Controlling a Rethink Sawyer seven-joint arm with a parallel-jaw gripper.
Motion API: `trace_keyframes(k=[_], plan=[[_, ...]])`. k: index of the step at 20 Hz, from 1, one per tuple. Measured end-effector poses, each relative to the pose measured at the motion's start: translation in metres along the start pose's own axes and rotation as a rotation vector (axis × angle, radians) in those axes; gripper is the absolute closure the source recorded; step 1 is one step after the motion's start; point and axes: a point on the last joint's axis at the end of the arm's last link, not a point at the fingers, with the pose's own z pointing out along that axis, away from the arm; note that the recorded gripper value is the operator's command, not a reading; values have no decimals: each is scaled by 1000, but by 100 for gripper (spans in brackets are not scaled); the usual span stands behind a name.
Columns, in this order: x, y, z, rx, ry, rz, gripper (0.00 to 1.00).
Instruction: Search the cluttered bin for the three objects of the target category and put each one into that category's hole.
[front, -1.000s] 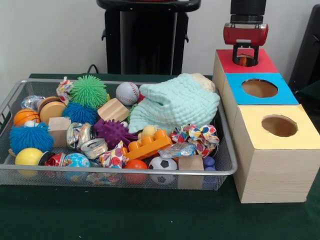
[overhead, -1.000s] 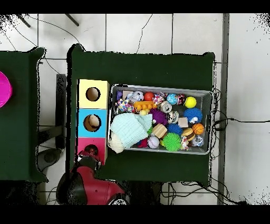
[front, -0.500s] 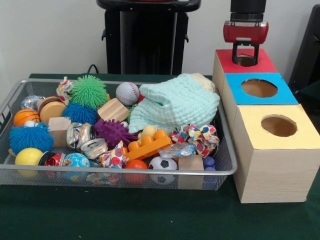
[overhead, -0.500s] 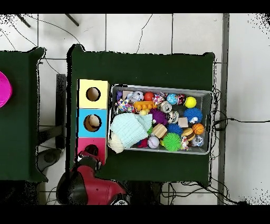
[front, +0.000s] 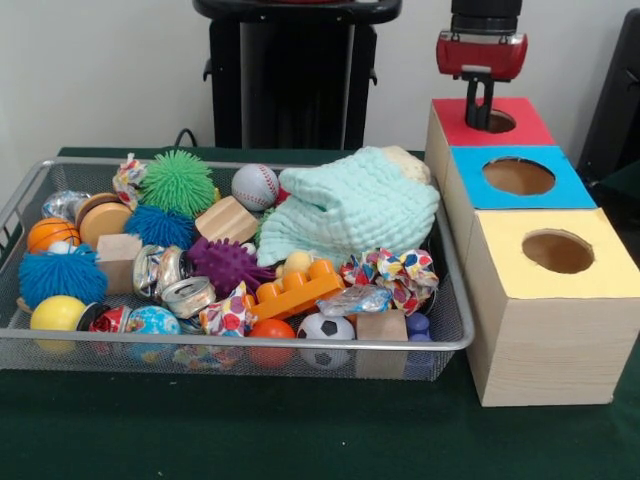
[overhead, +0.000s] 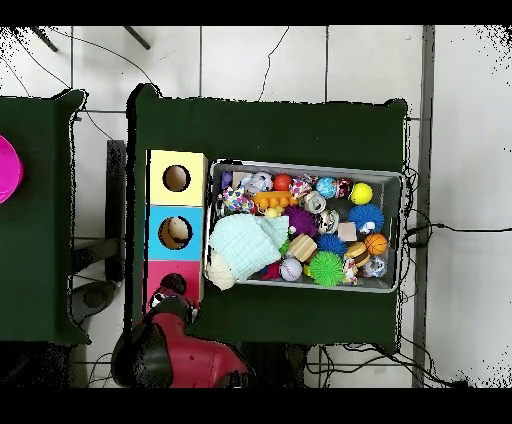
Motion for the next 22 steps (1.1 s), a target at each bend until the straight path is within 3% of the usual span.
trace_keyframes(k=[6,12,13,14,17,19,22], plan=[[-1,6,-13,18,32,-16,100],[-31,-12,-26,24,70,25,100],[-36,-17,-26,23,68,33,100],[-56,-37,-25,24,59,63,100],[-75,-58,-23,26,52,92,100],[-97,-86,-17,30,46,122,100],[-109,-105,-9,35,45,129,100]])
